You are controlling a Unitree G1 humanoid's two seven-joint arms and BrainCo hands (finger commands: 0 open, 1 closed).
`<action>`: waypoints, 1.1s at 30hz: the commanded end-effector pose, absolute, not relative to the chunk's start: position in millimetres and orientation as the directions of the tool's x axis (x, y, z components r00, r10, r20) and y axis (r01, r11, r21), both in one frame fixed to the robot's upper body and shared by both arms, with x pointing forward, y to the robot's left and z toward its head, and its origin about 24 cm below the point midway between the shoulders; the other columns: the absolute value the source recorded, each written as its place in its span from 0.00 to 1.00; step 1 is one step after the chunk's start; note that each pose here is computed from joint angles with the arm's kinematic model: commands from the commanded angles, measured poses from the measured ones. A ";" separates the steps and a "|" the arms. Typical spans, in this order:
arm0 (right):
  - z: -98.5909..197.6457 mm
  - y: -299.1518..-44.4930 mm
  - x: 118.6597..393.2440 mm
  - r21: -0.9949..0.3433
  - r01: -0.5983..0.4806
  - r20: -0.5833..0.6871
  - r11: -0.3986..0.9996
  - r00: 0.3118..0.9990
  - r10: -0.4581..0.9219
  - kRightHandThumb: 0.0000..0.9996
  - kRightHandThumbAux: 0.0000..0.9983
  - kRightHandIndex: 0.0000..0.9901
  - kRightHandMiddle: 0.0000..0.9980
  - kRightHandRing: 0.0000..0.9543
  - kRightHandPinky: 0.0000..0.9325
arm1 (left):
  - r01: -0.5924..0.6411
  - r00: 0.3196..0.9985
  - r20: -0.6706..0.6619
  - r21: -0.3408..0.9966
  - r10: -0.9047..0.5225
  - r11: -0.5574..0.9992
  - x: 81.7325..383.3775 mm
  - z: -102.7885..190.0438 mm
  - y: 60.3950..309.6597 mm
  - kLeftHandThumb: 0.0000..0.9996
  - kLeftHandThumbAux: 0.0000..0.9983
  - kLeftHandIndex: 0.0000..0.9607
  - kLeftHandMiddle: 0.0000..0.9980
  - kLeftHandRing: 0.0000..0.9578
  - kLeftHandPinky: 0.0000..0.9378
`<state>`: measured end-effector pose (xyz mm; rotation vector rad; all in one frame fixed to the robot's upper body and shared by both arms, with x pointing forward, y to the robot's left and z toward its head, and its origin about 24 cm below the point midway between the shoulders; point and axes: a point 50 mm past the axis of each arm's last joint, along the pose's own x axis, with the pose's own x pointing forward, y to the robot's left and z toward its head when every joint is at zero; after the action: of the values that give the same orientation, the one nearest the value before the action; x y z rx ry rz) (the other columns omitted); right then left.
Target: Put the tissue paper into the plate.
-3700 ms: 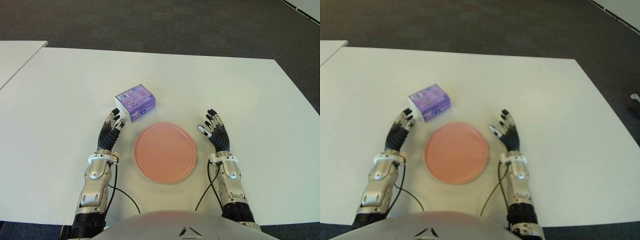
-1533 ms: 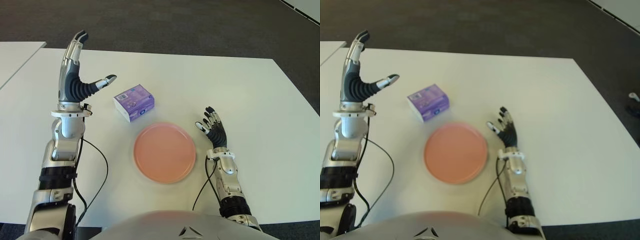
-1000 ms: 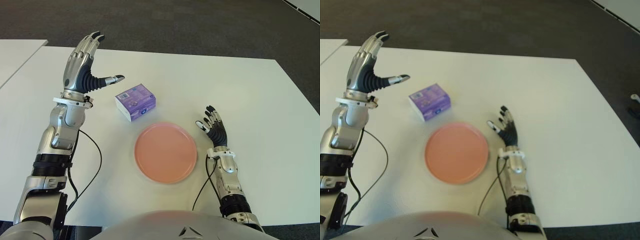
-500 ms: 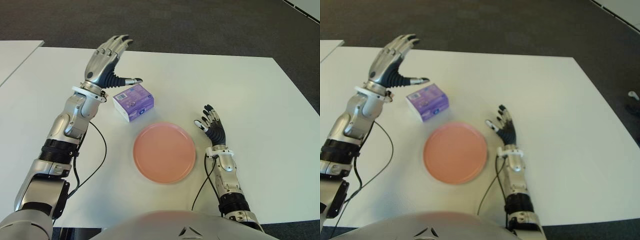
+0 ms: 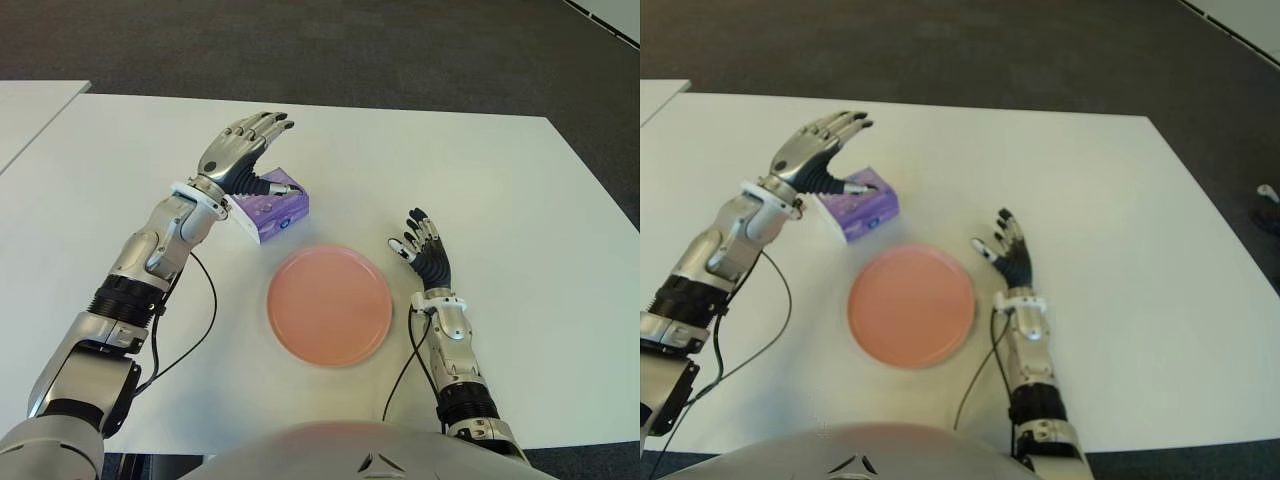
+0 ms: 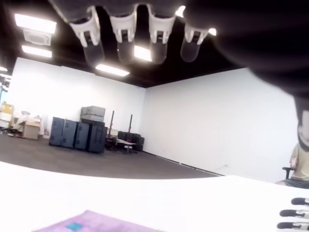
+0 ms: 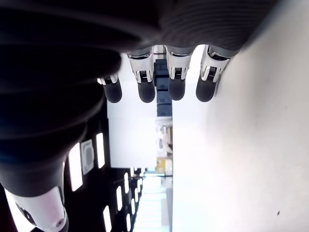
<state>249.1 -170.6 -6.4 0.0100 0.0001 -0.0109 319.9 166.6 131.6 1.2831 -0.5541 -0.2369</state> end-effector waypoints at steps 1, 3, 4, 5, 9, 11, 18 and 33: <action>-35.5 -171.3 231.7 0.025 0.024 -0.156 0.999 0.987 -0.020 0.01 0.74 0.00 0.00 0.00 0.00 | -0.056 0.842 0.184 0.965 -0.507 0.257 318.3 122.2 163.6 0.07 0.38 0.00 0.00 0.00 0.00; -35.9 -171.4 231.9 0.027 0.026 -0.160 0.999 0.987 -0.021 0.01 0.73 0.00 0.00 0.00 0.00 | -0.027 0.837 0.162 0.966 -0.522 0.258 318.0 120.2 161.2 0.07 0.39 0.00 0.00 0.00 0.00; -36.0 -171.4 231.9 0.028 0.026 -0.161 0.999 0.987 -0.021 0.01 0.73 0.00 0.00 0.00 0.00 | -0.018 0.836 0.156 0.966 -0.526 0.258 318.0 119.7 160.6 0.07 0.39 0.00 0.00 0.00 0.00; -36.4 -171.7 232.0 0.029 0.027 -0.162 0.999 0.987 -0.022 0.01 0.73 0.00 0.00 0.00 0.00 | 0.002 0.834 0.137 0.968 -0.534 0.252 318.3 117.4 158.1 0.07 0.39 0.00 0.00 0.00 0.00; -36.5 -171.8 232.1 0.026 0.026 -0.157 0.999 0.987 -0.021 0.01 0.74 0.00 0.00 0.00 0.00 | 0.052 0.837 0.076 0.975 -0.542 0.218 321.4 105.2 149.3 0.07 0.40 0.00 0.00 0.00 0.00; -36.3 -171.5 232.4 0.028 0.023 -0.157 0.999 0.987 -0.019 0.00 0.74 0.00 0.00 0.00 0.00 | 0.060 0.840 0.057 0.979 -0.540 0.197 322.1 103.4 149.2 0.07 0.40 0.00 0.00 0.00 0.00; -35.6 -171.4 232.1 0.030 0.018 -0.158 0.999 0.987 -0.013 0.00 0.75 0.00 0.00 0.00 0.00 | 0.066 0.856 0.006 0.991 -0.517 0.120 323.9 98.0 149.7 0.04 0.38 0.00 0.00 0.00 0.00; -36.9 -174.5 229.5 0.021 0.017 -0.155 1.000 0.988 -0.013 0.00 0.75 0.00 0.00 0.00 0.00 | 0.056 0.903 -0.089 0.994 -0.421 -0.091 326.6 80.8 153.2 0.00 0.34 0.00 0.00 0.00 0.00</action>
<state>250.0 -171.4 -6.4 0.0137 -0.0008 0.0003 327.0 149.7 91.3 1.5552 -0.3371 -0.3976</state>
